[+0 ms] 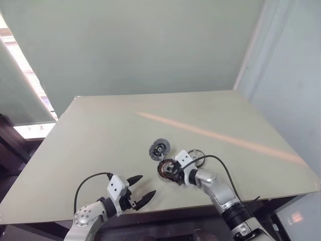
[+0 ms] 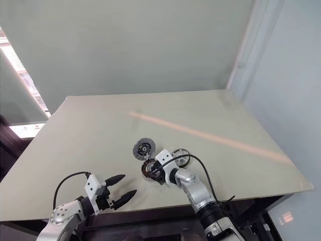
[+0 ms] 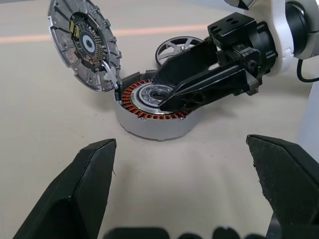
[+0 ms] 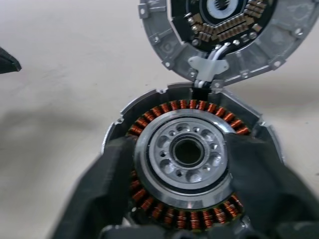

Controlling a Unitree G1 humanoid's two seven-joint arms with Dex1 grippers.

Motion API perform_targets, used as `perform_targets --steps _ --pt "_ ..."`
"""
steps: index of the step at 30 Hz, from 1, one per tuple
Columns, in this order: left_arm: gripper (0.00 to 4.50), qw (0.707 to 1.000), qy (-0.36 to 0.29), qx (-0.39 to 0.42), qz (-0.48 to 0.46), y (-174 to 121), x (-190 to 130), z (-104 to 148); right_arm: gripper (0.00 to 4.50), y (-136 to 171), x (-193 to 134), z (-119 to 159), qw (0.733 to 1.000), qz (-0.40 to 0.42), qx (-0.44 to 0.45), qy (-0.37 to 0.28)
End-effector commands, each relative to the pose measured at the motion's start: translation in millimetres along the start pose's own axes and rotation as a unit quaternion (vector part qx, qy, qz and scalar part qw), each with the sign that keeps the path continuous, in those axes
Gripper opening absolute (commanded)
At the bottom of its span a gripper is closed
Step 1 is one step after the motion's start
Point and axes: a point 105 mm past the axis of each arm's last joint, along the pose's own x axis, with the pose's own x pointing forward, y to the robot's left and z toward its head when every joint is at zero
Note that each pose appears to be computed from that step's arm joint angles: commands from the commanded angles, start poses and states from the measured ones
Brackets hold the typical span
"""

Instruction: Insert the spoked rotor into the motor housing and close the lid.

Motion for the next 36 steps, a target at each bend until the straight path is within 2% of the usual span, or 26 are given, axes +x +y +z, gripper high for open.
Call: perform_targets --steps 1,2,7,10,14,20,21,28,36 --pt "4.5 0.999 -0.018 0.029 0.001 3 0 15 4.34 -2 -1 16 1.0 -0.003 -0.005 -0.027" --pt "4.5 0.999 -0.018 0.029 0.001 3 0 14 4.48 -2 -2 20 0.999 -0.001 -0.001 -0.035" --pt "4.5 0.999 -0.019 0.029 0.0 3 0 14 4.48 0 -8 38 0.998 0.002 0.01 -0.065" --pt "4.5 0.999 -0.019 0.029 0.0 3 1 14 3.9 -1 -10 42 0.997 -0.004 0.007 -0.072" --pt "4.5 0.999 -0.02 0.029 -0.001 3 2 14 2.55 -3 -10 40 0.998 -0.012 0.004 -0.066" --pt "4.5 0.999 -0.021 0.03 -0.002 4 3 15 0.26 -4 -4 29 0.999 -0.023 -0.018 -0.042" --pt "4.5 0.999 -0.021 0.031 -0.001 4 3 15 0.02 -4 -3 26 0.999 -0.022 -0.017 -0.037" --pt "4.5 0.999 -0.023 0.032 0.003 4 2 15 0.02 -4 3 2 0.999 -0.022 -0.032 0.005" --pt "4.5 0.999 -0.022 0.03 0.003 4 2 13 0.02 -13 -13 42 0.997 -0.026 -0.01 -0.067"
